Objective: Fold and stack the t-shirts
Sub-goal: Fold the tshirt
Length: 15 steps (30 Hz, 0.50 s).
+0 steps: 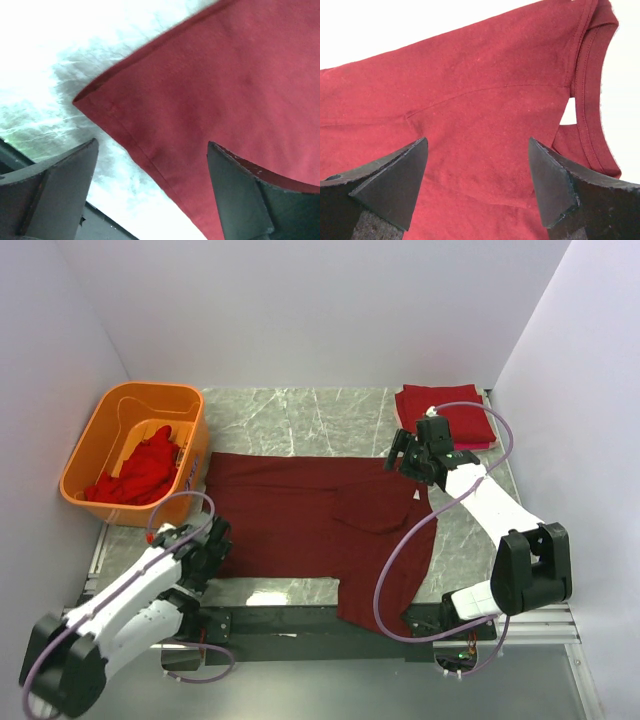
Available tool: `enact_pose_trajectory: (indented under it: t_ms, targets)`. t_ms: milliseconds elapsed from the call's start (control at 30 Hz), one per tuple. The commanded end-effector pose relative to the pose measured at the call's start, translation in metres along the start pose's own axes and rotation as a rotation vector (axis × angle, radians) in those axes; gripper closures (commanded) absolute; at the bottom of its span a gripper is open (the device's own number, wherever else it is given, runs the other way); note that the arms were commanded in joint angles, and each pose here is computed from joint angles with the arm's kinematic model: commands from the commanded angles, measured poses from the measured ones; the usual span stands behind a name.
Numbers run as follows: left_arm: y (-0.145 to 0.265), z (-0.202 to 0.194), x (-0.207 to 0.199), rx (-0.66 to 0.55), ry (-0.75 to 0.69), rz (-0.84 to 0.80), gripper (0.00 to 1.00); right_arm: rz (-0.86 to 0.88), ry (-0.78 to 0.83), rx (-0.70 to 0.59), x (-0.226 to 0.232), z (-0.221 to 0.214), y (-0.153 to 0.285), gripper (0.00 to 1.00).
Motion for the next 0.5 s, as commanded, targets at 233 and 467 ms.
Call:
enact_pose_trajectory:
  t_ms: [233, 467]
  targets:
    - [-0.0173, -0.0015, 0.0050, 0.005, 0.025, 0.198, 0.36, 0.033, -0.005, -0.066, 0.0064, 0.0139, 0.0118, 0.13]
    - [-0.0140, 0.0001, 0.0024, 0.002, 0.036, 0.171, 0.73, 0.025, -0.004, -0.041, 0.0034, 0.0076, 0.0117, 0.13]
Point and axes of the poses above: each gripper's point midway between its finger pads, its own y axis back along the fingers, its own x axis along the line the jaws close on, z = x × y, the point moved 1 cm from there along y, back along the fingers, and after that the axes turned 8 degrees about -y, right-handed, at the moved point
